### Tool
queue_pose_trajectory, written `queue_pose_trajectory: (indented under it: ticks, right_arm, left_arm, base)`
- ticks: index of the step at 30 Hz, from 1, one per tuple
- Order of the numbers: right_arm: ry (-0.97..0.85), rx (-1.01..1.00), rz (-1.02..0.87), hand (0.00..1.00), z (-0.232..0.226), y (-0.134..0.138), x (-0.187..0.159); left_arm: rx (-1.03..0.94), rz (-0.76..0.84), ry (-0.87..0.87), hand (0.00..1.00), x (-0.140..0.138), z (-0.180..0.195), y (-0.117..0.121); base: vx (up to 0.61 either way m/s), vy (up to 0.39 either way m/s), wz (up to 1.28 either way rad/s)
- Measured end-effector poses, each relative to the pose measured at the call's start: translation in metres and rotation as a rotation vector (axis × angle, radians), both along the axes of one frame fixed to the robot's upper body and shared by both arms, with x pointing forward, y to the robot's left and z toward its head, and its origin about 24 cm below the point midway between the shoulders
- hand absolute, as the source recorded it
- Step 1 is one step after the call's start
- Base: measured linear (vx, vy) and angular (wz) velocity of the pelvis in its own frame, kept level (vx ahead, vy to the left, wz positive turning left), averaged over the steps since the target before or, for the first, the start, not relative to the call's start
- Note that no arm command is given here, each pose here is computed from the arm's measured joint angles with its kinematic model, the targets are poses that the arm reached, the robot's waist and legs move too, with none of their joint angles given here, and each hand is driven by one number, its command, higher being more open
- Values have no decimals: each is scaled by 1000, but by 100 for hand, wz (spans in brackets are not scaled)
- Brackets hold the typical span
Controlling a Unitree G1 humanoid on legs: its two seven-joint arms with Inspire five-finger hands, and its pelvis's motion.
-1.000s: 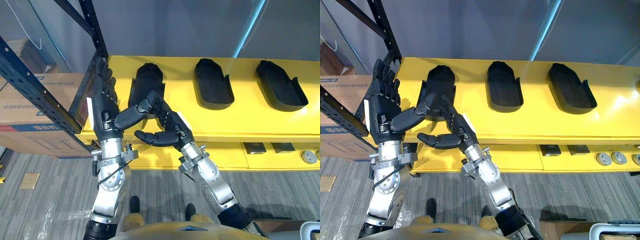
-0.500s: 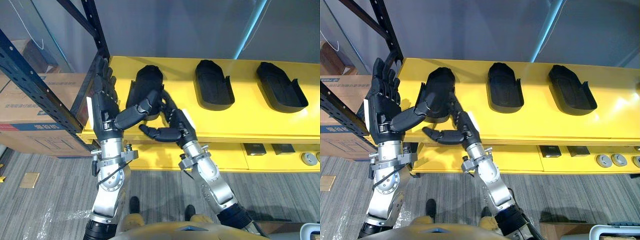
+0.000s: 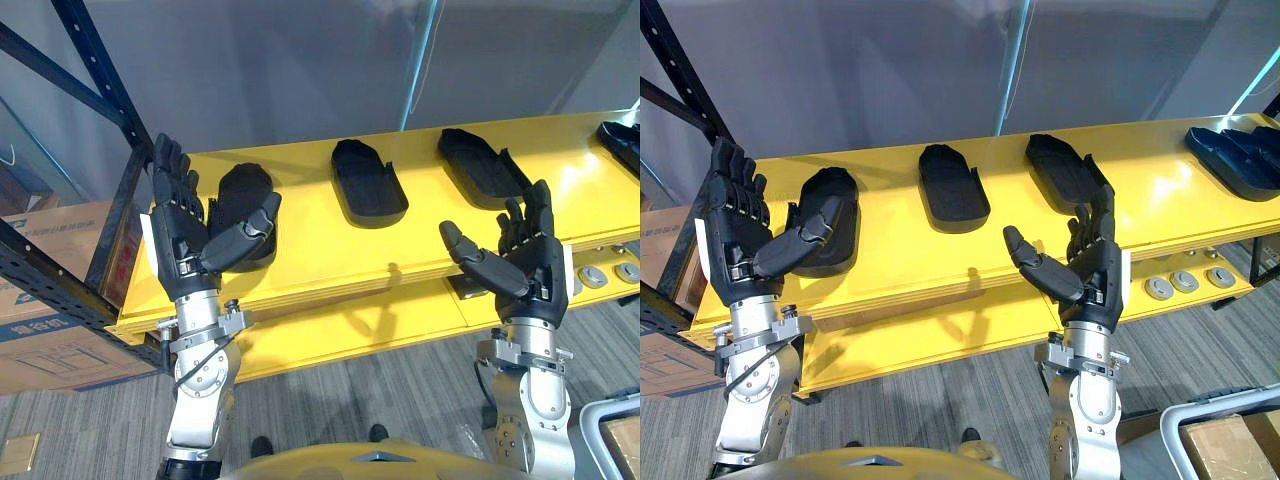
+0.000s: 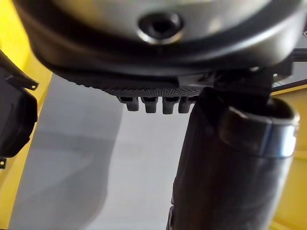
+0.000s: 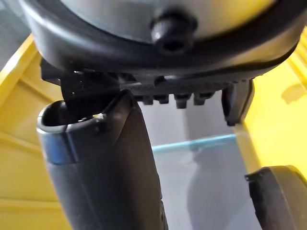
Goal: Walk over and take three plastic housings, then place them on the shelf
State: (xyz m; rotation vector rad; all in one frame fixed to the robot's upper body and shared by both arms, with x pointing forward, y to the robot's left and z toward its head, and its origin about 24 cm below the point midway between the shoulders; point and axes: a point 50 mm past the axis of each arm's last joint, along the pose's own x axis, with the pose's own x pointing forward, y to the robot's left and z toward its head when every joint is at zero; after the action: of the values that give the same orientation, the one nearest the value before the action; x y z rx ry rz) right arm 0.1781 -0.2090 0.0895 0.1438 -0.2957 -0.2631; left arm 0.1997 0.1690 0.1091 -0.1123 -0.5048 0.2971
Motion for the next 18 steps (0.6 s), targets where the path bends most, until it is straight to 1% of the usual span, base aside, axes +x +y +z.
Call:
queue_pose_trajectory:
  ticks: [6, 11, 13, 15, 18]
  right_arm:
    - [-6, 14, 3, 100, 0, 0, 0]
    - [-87, 82, 10, 100, 7, 0, 2]
    - [-114, 118, 33, 100, 7, 6, 7]
    - [-100, 122, 39, 100, 2, 7, 9]
    - [-60, 139, 77, 100, -8, 17, 14]
  left_arm:
    - [-28, 2, 27, 100, -4, -5, 5]
    - [-93, 34, 135, 100, -16, -23, 20]
    - [-115, 55, 199, 100, -24, -33, 28]
    - [-127, 63, 221, 100, -25, -36, 30]
    - [-129, 67, 207, 100, -26, -33, 30]
  base:
    - [0, 0, 7]
    - [-32, -1, 16]
    - [-12, -5, 34]
    - [8, -9, 26]
    - [24, -12, 22]
